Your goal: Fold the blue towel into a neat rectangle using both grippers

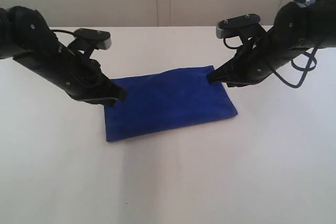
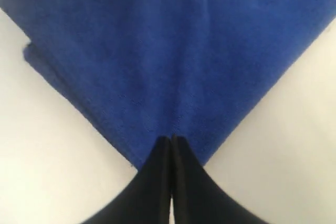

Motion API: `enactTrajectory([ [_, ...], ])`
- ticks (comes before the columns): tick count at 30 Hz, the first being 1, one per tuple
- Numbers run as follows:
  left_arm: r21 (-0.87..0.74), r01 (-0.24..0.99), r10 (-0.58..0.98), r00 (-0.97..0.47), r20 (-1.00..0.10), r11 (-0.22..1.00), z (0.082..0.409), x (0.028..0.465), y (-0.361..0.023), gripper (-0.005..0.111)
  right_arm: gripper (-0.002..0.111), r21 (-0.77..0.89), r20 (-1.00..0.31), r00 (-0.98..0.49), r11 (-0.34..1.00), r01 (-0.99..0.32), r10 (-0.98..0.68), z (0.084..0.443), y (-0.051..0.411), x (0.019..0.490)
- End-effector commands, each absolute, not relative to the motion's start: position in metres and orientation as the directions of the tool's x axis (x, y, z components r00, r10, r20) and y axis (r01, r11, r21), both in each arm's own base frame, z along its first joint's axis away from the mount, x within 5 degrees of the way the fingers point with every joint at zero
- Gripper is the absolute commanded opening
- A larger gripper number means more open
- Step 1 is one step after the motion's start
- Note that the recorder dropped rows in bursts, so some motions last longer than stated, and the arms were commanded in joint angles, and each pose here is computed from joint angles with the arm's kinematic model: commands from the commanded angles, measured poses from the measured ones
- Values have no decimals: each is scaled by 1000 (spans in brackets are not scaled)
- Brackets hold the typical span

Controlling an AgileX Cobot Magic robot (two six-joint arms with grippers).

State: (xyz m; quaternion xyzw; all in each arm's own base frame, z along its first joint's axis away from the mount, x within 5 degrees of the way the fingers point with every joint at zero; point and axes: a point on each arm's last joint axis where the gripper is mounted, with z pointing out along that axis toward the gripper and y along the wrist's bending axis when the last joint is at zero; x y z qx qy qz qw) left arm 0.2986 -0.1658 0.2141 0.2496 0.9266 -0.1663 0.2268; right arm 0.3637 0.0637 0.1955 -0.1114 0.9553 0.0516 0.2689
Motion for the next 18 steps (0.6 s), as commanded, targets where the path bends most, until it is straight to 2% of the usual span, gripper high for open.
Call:
enactTrajectory([
  [1, -221, 424, 272, -823, -498, 878, 216, 312, -144, 0, 0, 40, -521, -842, 981, -192, -144, 187, 50, 369],
  [5, -239, 320, 191, -878, -440, 917, 192, 326, -126, 0, 0, 37, -508, -851, 984, -176, -133, 173, 46, 374],
  [11, -223, 283, 167, -889, -427, 933, 162, 344, -126, 0, 0, 16, -472, -866, 981, -194, -164, 156, 45, 382],
  [18, -224, 269, 154, -891, -427, 937, 146, 366, -133, 0, 0, 11, -451, -875, 979, -203, -176, 154, 46, 387],
])
